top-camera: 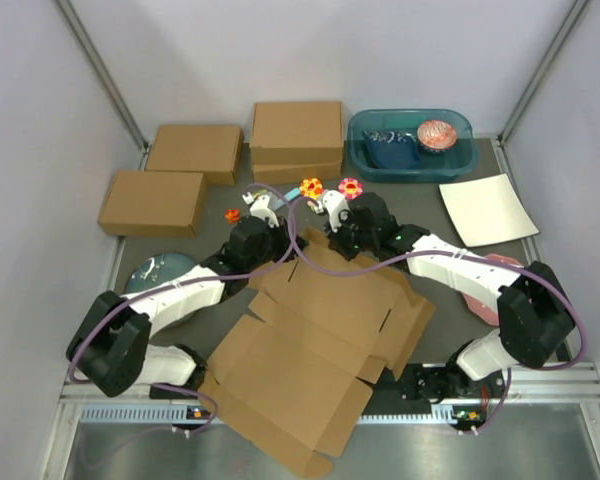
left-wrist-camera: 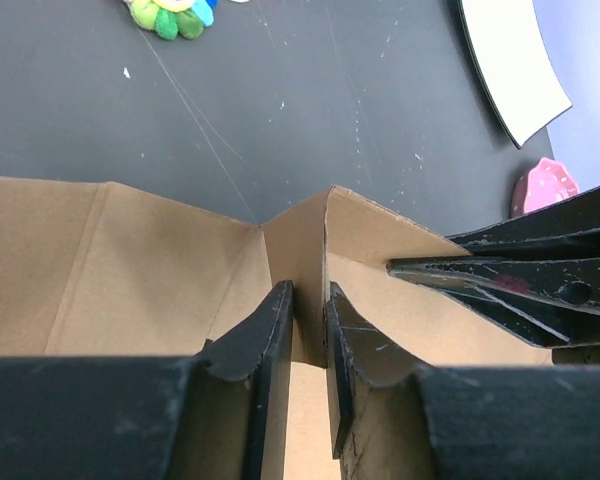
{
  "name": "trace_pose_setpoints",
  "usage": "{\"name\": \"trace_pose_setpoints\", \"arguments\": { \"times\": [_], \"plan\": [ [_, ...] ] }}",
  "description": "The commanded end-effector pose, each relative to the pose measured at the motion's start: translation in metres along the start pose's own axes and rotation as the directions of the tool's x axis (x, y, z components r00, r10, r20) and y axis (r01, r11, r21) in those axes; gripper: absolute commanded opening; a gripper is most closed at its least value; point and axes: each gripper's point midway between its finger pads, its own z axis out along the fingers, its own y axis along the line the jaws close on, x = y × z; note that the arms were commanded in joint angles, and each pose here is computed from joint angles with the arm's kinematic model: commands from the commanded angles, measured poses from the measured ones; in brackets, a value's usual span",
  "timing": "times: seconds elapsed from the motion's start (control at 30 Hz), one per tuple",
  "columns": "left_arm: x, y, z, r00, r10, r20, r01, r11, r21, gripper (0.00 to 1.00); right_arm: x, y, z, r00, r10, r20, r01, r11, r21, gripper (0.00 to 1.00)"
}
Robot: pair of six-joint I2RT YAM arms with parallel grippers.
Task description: Fold the paper box
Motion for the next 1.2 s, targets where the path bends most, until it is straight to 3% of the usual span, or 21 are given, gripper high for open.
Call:
{"name": "trace_pose_setpoints", "arguments": {
  "times": [0.0,0.13,0.2,0.27,0.43,0.47,0.5,0.53,0.73,1.17],
  "plan": [
    [-0.019,-0.017,-0.015,0.998,-0.017,0.061,0.017,1.0,0.013,0.25,-0.029,0.007,-0.002,0.996,-0.024,0.09,0.026,0.999,-0.018,0.0],
    [-0.038,-0.003,-0.037,0.988,0.101,0.121,-0.09,0.992,-0.093,0.41,-0.028,0.007,-0.005,0.996,-0.032,0.088,0.033,0.999,-0.015,0.0],
    [-0.049,0.002,-0.053,0.976,0.145,0.16,-0.122,0.982,-0.147,0.57,-0.028,0.007,-0.006,0.995,-0.033,0.09,0.034,0.999,-0.014,0.0],
    [-0.049,0.015,-0.071,0.974,0.175,0.147,-0.14,0.965,-0.22,0.67,-0.028,0.007,-0.006,0.995,-0.035,0.092,0.036,0.999,-0.017,0.0],
    [-0.029,0.034,-0.105,0.982,0.157,0.101,-0.123,0.95,-0.286,0.68,-0.027,0.01,-0.007,0.995,-0.034,0.091,0.037,0.999,-0.029,0.0],
    [-0.013,0.047,-0.111,0.99,0.132,0.049,-0.109,0.938,-0.328,0.68,-0.027,0.013,-0.007,0.995,-0.035,0.091,0.038,0.999,-0.038,0.0],
    [-0.005,0.05,-0.114,0.996,0.086,0.036,-0.069,0.94,-0.333,0.7,-0.026,0.014,-0.007,0.995,-0.034,0.09,0.038,0.998,-0.041,0.0],
    [0.008,0.058,-0.118,0.998,0.058,0.012,-0.05,0.936,-0.349,0.79,-0.025,0.015,-0.006,0.996,-0.035,0.086,0.038,0.998,-0.045,0.0],
    [0.071,0.092,-0.134,0.986,-0.118,-0.121,0.049,0.884,-0.465,0.77,-0.021,0.021,-0.005,0.996,-0.036,0.077,0.04,0.997,-0.06,0.0],
    [0.108,0.109,-0.134,0.966,-0.151,-0.209,0.035,0.88,-0.475,0.75,-0.016,0.026,-0.005,0.997,-0.041,0.064,0.046,0.997,-0.065,0.0]
  ]
}}
